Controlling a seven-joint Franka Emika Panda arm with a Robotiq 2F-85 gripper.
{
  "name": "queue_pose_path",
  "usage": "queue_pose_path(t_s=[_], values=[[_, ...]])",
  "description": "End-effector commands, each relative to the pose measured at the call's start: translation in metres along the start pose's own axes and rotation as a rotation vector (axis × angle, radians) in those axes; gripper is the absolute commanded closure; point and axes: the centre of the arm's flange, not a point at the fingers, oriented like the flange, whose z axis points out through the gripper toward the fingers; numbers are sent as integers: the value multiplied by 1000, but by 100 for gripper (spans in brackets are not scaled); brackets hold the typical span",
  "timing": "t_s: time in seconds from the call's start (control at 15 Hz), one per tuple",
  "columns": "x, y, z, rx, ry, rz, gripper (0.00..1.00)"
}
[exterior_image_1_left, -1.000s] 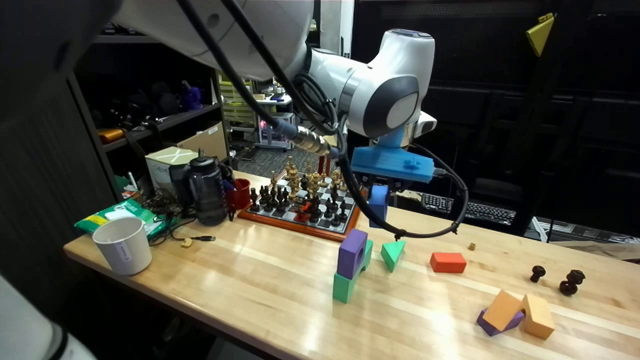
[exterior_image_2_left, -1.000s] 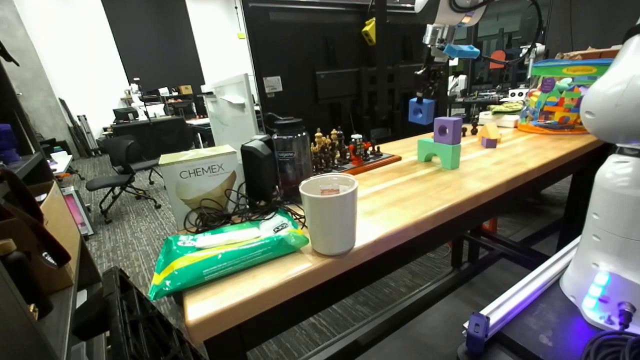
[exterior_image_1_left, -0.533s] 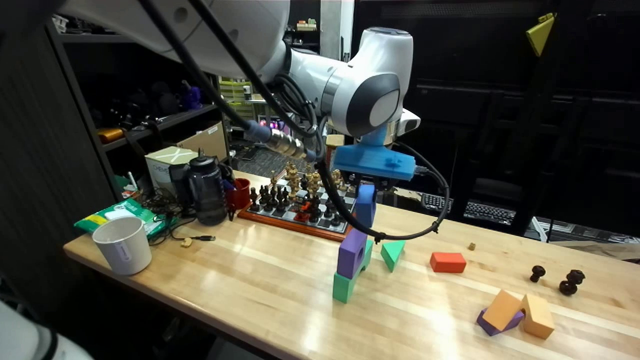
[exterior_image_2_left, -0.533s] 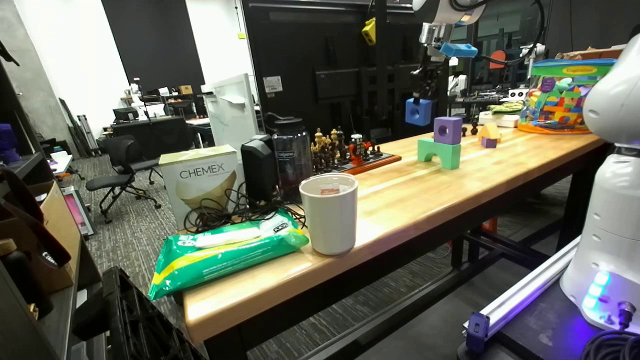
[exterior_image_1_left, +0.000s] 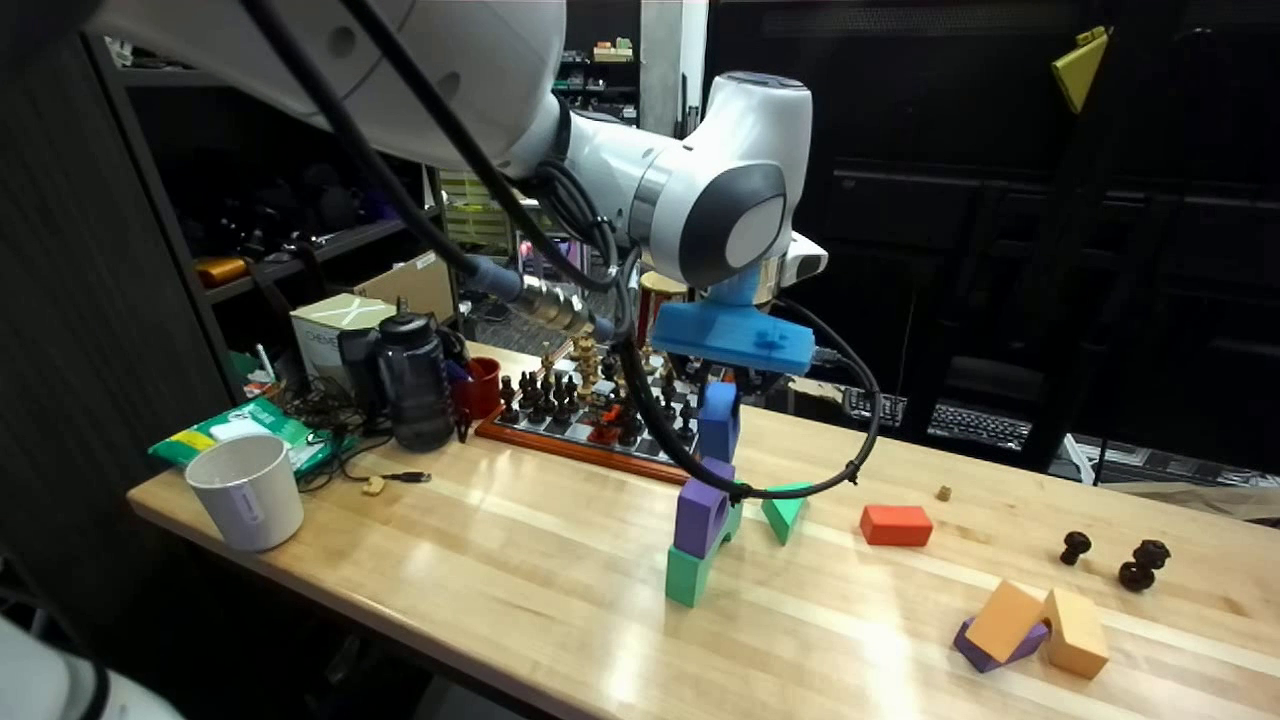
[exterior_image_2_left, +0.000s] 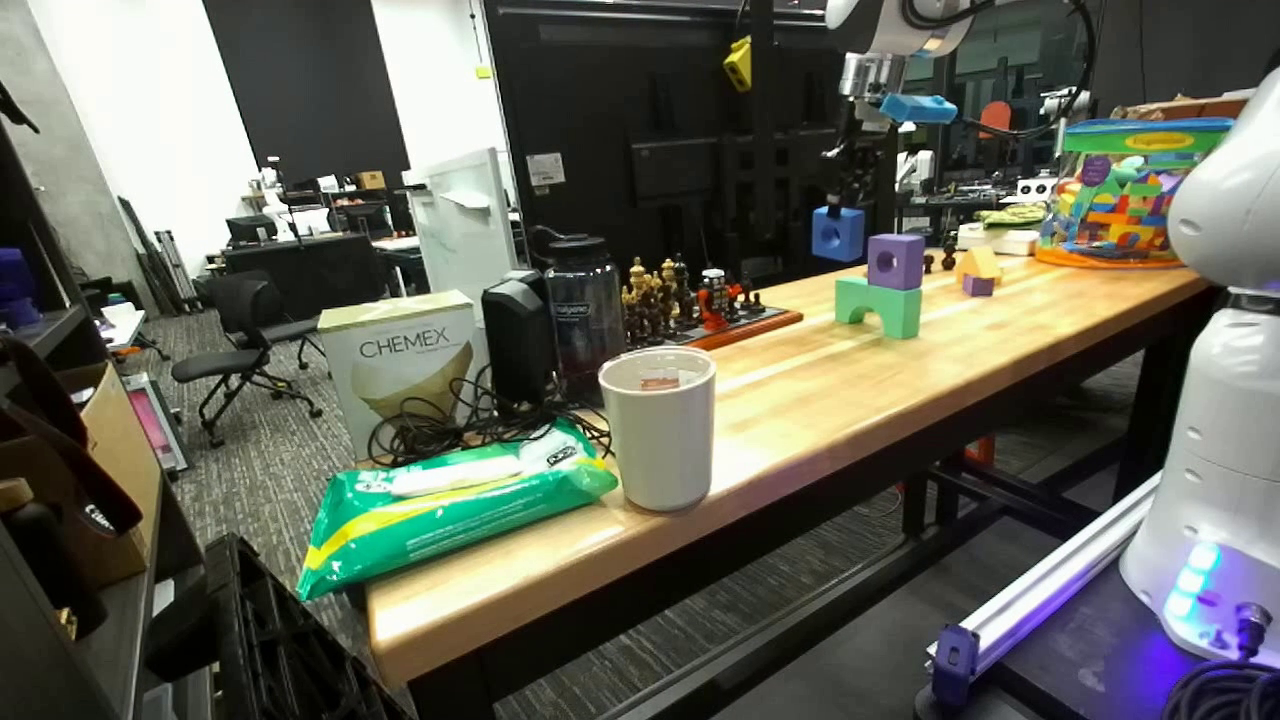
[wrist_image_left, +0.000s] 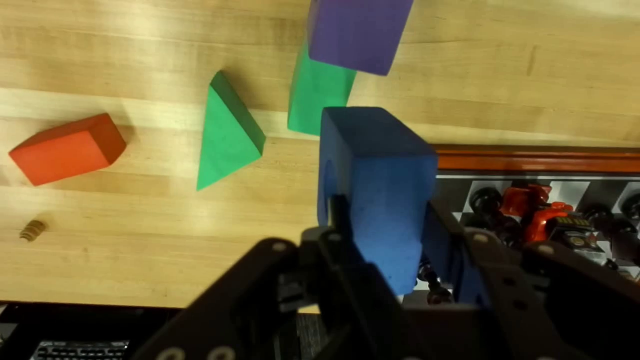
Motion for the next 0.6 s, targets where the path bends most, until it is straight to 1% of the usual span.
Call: queue_pose_path(t_s=[0.0, 0.53], values=[[-14, -9, -5, -9, 4, 4, 86], [-18, -6, 0, -4, -8, 9, 86]])
